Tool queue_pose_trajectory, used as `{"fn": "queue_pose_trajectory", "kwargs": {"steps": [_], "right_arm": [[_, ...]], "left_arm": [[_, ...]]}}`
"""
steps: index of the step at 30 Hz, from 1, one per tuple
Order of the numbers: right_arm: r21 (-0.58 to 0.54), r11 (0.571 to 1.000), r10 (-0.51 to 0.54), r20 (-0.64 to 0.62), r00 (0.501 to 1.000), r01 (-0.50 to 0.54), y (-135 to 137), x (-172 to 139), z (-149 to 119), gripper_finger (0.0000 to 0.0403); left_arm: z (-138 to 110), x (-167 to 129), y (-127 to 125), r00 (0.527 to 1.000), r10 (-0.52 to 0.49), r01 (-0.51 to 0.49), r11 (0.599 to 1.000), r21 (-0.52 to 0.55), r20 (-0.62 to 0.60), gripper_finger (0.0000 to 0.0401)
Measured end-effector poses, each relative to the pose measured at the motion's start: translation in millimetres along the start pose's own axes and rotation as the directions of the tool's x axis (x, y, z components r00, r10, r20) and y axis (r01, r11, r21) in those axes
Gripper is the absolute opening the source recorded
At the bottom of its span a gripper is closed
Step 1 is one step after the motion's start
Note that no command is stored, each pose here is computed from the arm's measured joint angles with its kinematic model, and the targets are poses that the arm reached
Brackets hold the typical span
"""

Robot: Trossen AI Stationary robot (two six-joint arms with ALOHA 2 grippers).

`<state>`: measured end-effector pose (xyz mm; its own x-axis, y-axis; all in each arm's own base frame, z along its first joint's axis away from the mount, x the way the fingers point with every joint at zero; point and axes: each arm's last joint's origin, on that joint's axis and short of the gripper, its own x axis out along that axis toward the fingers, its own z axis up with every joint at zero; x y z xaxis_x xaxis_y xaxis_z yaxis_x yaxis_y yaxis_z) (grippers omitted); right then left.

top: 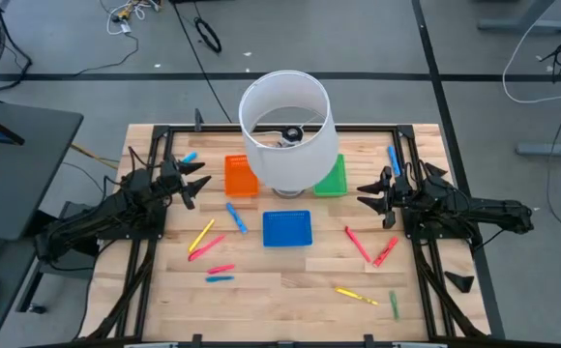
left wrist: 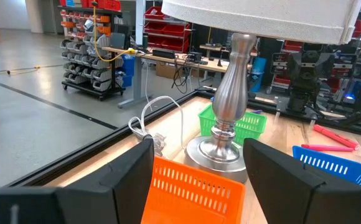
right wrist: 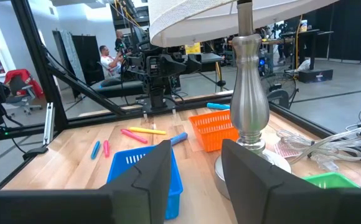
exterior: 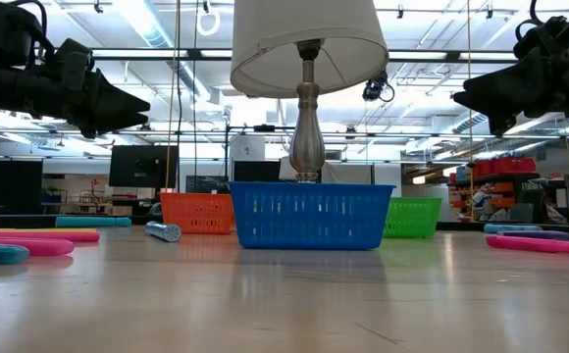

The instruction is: Pick & Place Markers

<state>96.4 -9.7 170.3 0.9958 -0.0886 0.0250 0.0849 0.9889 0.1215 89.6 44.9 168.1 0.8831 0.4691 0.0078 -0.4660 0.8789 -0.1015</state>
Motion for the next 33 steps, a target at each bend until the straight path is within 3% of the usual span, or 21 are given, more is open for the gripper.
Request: {"fn": "queue_pose_trajectory", "kwargs": {"steps": [10, 16, 24, 33], "right_arm": [[-0.004, 1.000, 0.000, 0.001, 1.000, 0.000, 0.0, 0.0, 0.2, 0.0144], [-0.111, 0.994, 0.004, 0.038, 0.999, 0.000, 0.5, -0.1, 3.7, 0.0144], [-0.049, 0.999, 0.005, 0.059, 0.998, -0.002, 0.6, -0.2, 5.7, 0.0144], [0.079, 0.971, -0.234, 0.130, 0.963, 0.226, -4.6, -3.3, 21.2, 0.0144]], "left_arm": [[0.0, 0.0, 0.0, 1.000, -0.001, 0.001, 1.000, 0.000, 0.000, 0.0252], [0.0, 0.0, 0.0, 1.000, 0.000, 0.000, 1.000, 0.000, 0.000, 0.0252], [-0.1, 0.0, 0.0, 1.000, 0.000, 0.000, 1.000, 0.000, 0.000, 0.0252], [0.0, 0.0, 0.0, 1.000, 0.000, 0.000, 1.000, 0.000, 0.000, 0.0252]]}}
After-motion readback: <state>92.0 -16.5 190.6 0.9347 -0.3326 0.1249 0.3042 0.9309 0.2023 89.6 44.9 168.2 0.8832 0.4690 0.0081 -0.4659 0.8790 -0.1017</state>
